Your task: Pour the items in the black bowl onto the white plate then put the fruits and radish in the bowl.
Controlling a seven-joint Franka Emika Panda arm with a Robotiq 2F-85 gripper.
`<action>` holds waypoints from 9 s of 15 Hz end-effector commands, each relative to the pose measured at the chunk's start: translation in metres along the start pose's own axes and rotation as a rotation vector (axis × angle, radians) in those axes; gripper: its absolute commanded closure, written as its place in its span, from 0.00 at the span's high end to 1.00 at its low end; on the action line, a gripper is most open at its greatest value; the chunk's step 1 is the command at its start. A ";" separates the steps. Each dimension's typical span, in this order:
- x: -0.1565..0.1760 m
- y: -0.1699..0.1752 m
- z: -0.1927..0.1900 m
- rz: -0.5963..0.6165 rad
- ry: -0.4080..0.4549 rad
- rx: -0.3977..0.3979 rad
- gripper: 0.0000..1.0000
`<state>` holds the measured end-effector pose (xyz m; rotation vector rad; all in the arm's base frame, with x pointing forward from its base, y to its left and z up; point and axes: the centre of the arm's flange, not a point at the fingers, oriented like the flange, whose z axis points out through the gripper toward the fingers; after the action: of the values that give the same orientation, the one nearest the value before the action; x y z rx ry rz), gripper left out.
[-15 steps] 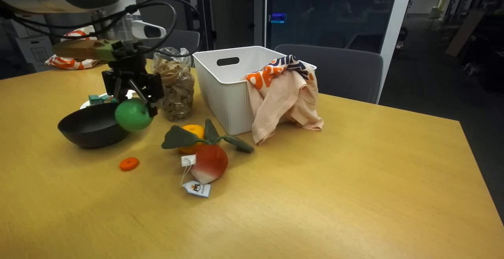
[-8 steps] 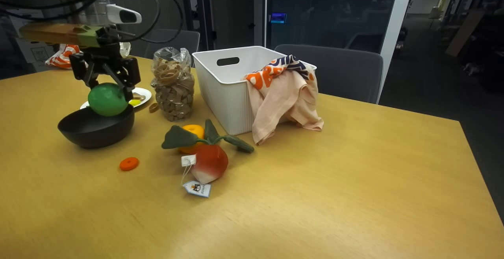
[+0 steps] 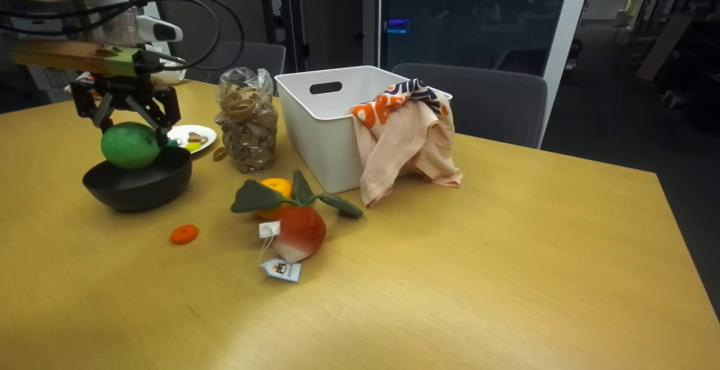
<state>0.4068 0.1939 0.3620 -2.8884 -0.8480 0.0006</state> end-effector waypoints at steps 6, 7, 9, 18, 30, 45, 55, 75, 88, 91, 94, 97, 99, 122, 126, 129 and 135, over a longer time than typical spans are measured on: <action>0.004 0.029 -0.002 0.078 0.020 -0.014 0.99; 0.003 0.040 -0.002 0.122 0.022 -0.028 1.00; -0.004 0.074 -0.001 0.244 0.014 -0.052 1.00; -0.033 0.170 0.023 0.485 0.057 -0.185 1.00; -0.030 0.196 0.061 0.572 0.015 -0.415 0.68; -0.057 0.155 -0.037 0.372 0.143 -0.002 0.42; -0.038 0.062 -0.008 -0.034 -0.023 0.102 0.42; -0.015 0.016 0.050 -0.182 0.000 0.022 1.00; -0.052 0.148 -0.003 0.343 0.069 -0.197 1.00; -0.065 0.174 -0.004 0.482 0.064 -0.286 1.00; -0.076 0.191 0.006 0.610 0.029 -0.392 1.00; -0.084 0.203 0.020 0.736 -0.023 -0.492 1.00; -0.090 0.210 0.032 0.809 -0.068 -0.530 1.00; -0.076 0.150 -0.059 0.678 0.080 -0.302 0.06; -0.061 0.110 -0.072 0.490 0.114 -0.168 0.06; -0.051 0.086 -0.070 0.354 0.108 -0.068 0.06; -0.043 0.039 -0.055 0.052 0.074 0.068 0.06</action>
<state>0.4058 0.1193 0.4047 -2.9216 -0.5562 -0.0819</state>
